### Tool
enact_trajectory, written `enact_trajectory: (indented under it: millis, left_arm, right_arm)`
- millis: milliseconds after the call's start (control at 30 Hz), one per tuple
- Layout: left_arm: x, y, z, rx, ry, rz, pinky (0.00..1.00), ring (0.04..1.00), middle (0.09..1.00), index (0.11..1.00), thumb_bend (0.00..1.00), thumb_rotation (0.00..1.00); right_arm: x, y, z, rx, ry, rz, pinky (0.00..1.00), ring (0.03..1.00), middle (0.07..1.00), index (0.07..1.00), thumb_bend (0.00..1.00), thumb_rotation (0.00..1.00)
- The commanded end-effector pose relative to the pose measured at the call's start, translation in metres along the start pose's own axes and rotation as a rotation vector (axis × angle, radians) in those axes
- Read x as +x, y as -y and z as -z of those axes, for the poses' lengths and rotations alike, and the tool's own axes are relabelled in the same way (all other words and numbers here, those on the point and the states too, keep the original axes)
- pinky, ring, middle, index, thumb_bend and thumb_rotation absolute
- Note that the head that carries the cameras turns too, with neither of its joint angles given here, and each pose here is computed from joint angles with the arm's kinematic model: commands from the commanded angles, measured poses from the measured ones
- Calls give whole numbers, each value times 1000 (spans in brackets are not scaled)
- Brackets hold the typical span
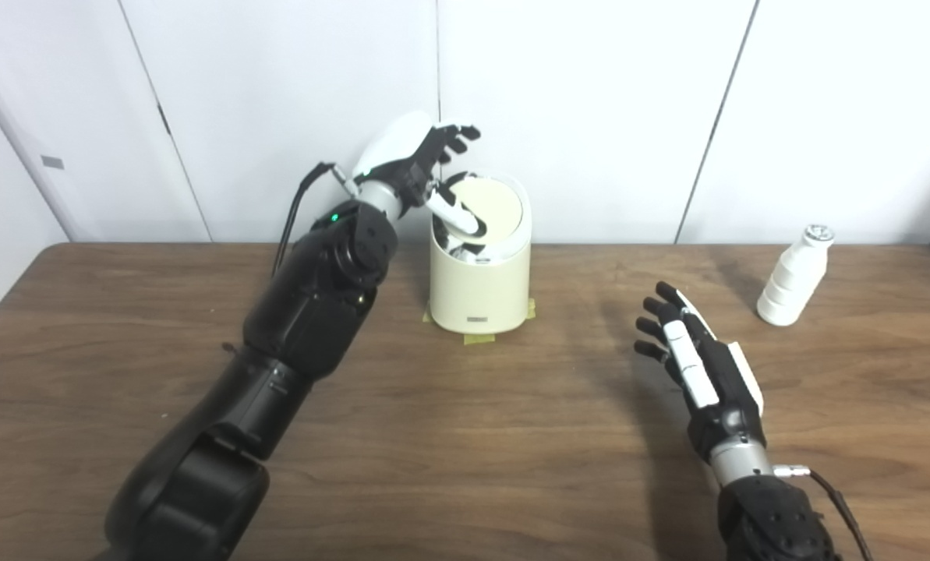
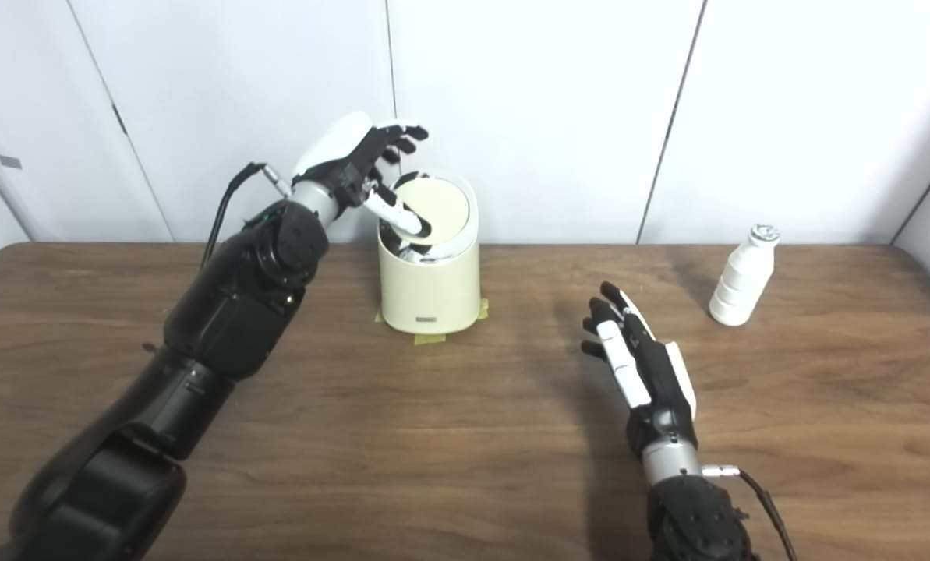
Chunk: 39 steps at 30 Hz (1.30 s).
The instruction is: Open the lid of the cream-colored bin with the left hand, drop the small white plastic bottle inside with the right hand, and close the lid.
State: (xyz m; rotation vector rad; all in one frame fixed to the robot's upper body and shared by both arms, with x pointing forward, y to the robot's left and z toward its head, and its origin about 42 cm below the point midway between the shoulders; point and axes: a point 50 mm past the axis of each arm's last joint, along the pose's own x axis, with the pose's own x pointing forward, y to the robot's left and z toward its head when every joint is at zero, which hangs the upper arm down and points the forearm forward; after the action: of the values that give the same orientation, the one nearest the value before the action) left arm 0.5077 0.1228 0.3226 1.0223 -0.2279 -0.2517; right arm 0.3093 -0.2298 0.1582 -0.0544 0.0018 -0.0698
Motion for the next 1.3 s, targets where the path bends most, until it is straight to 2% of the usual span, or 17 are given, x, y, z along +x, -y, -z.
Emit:
enact_trajectory:
  millis: [0,267,333,433,533,700,833,900,1033,1267]
  left_arm:
    - [10,-32,-20,49,50,-67,737,839,827,873,919,0]
    - [21,-41,-26,57,9,-22,725,810,820,870,929,0]
    - [24,-44,-28,69,-10,3,780,844,835,881,919,0]
    - [29,-48,-30,80,-10,49,802,874,861,887,915,0]
    - [33,-51,-31,125,-2,105,839,951,932,869,958,70]
    - [40,-57,-40,185,-29,140,866,973,958,869,997,97]
    - [44,-62,-52,256,-56,174,796,920,954,889,998,145]
    - [46,-64,-57,269,-62,185,803,925,954,897,991,155]
    - [48,-67,-65,279,-53,197,845,946,958,900,983,112]
    - [50,-66,-72,339,-43,215,811,944,958,893,1000,113]
  right_arm:
    - [9,-4,-23,7,110,-8,778,849,892,903,552,805]
    - [10,-6,-22,-3,106,-4,783,851,889,905,560,816]
    - [10,-6,-22,-7,105,-4,776,845,886,905,568,826]
    - [10,-6,-21,-11,107,-11,778,846,888,908,574,830]
    - [10,-6,-23,-14,103,-15,769,847,888,910,576,836]
    - [9,-7,-24,-23,102,-18,768,850,887,912,570,835]
    - [7,-9,-26,-43,99,-16,751,837,875,905,526,831]
    - [6,-9,-26,-46,99,-18,753,839,875,905,520,831]
    - [6,-10,-27,-51,99,-18,750,839,873,907,507,832]
    - [7,-12,-27,-49,97,-19,751,835,871,907,506,828]
